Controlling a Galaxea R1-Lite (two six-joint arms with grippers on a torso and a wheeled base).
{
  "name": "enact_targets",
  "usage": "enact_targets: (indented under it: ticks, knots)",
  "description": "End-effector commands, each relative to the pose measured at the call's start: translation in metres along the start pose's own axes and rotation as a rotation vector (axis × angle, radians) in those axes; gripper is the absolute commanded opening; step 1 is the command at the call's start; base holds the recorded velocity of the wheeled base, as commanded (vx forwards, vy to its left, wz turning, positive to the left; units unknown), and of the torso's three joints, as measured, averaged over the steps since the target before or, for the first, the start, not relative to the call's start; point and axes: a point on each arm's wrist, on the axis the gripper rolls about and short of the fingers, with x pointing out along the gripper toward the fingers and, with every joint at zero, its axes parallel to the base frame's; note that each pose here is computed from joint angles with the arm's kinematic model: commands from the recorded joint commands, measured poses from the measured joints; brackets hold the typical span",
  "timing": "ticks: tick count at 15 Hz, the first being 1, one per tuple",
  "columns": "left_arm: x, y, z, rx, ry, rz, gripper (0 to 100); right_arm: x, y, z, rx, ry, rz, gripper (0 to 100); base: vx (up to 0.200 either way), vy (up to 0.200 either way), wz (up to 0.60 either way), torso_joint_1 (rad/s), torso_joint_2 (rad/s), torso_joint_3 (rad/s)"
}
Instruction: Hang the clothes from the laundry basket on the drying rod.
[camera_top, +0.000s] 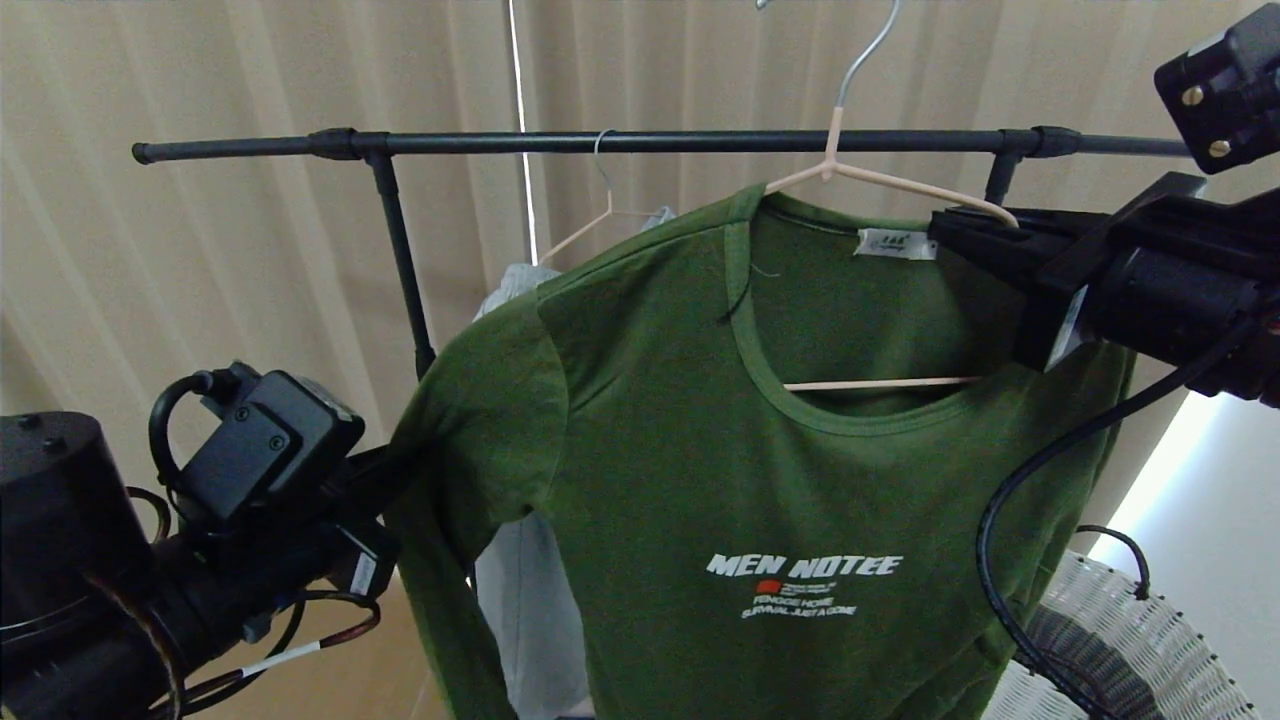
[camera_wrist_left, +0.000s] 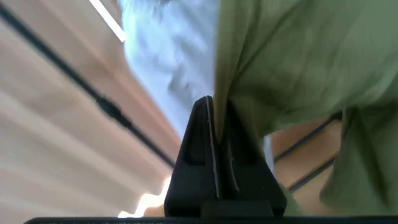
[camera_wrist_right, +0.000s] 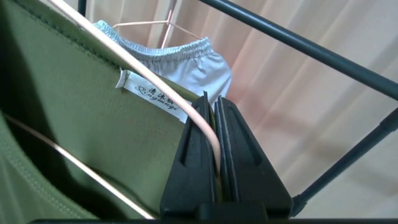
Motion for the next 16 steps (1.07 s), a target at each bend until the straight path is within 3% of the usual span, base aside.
enact_targets:
  ticks: [1,4,16]
  knots:
    - [-0.006,0.009,-0.010,-0.009,0.037,0.050,0,0.000,-0.001,0.000,0.001,0.001,-0.007,0,0.000,0.000,0.00,0.000,0.00,0.000]
    - [-0.009,0.022,-0.026,-0.022,0.106,0.120,0,0.002,-0.009,-0.004,0.000,0.020,-0.047,0,0.000,0.000,0.00,0.000,0.00,0.000]
    - [-0.012,0.027,-0.026,-0.024,0.112,0.158,0,0.002,-0.009,-0.005,-0.002,0.022,-0.046,0,0.000,0.000,0.00,0.000,0.00,0.000]
